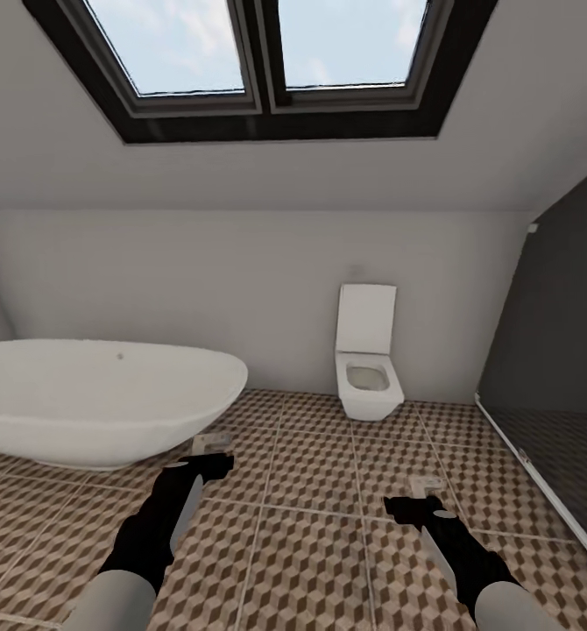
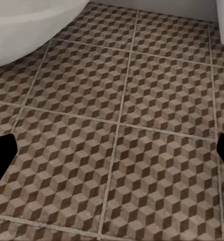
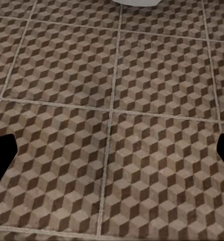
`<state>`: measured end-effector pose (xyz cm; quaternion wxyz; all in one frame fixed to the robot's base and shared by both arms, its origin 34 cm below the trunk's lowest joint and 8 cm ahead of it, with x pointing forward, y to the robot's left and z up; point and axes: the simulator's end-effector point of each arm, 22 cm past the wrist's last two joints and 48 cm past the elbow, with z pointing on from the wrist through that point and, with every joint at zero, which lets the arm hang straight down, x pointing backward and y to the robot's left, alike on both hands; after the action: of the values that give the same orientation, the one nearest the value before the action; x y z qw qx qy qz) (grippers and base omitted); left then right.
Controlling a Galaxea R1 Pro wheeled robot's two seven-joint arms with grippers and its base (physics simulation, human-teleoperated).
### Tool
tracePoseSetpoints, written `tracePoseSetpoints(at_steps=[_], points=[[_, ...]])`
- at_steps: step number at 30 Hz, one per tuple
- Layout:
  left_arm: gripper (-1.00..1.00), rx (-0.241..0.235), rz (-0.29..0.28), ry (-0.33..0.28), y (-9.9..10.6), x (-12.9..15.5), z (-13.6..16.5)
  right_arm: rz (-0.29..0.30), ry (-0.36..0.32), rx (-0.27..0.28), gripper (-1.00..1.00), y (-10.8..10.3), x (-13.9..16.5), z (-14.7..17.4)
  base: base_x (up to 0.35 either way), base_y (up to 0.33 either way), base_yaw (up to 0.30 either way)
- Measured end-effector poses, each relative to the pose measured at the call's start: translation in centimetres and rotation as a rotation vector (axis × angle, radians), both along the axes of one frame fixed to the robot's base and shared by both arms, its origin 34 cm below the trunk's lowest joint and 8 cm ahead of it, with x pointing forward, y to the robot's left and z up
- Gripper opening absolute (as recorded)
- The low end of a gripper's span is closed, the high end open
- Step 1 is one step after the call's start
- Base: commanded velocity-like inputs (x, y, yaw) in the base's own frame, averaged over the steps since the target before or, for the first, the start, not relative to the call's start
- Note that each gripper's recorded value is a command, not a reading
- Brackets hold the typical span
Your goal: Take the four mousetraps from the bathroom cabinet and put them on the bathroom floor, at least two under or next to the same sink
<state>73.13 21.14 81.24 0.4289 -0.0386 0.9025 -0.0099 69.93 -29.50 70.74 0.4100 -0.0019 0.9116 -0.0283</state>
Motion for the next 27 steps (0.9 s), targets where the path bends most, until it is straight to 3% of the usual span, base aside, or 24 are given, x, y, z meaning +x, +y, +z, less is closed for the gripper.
tracePoseSetpoints(at_steps=[27], points=[[1.00, 0.001, 0.003, -0.016, 0.1, 0.1, 4.3, 0.000, 0.001, 0.001, 1.00, 0.0, -0.1, 4.1, 0.000, 0.000, -0.285]])
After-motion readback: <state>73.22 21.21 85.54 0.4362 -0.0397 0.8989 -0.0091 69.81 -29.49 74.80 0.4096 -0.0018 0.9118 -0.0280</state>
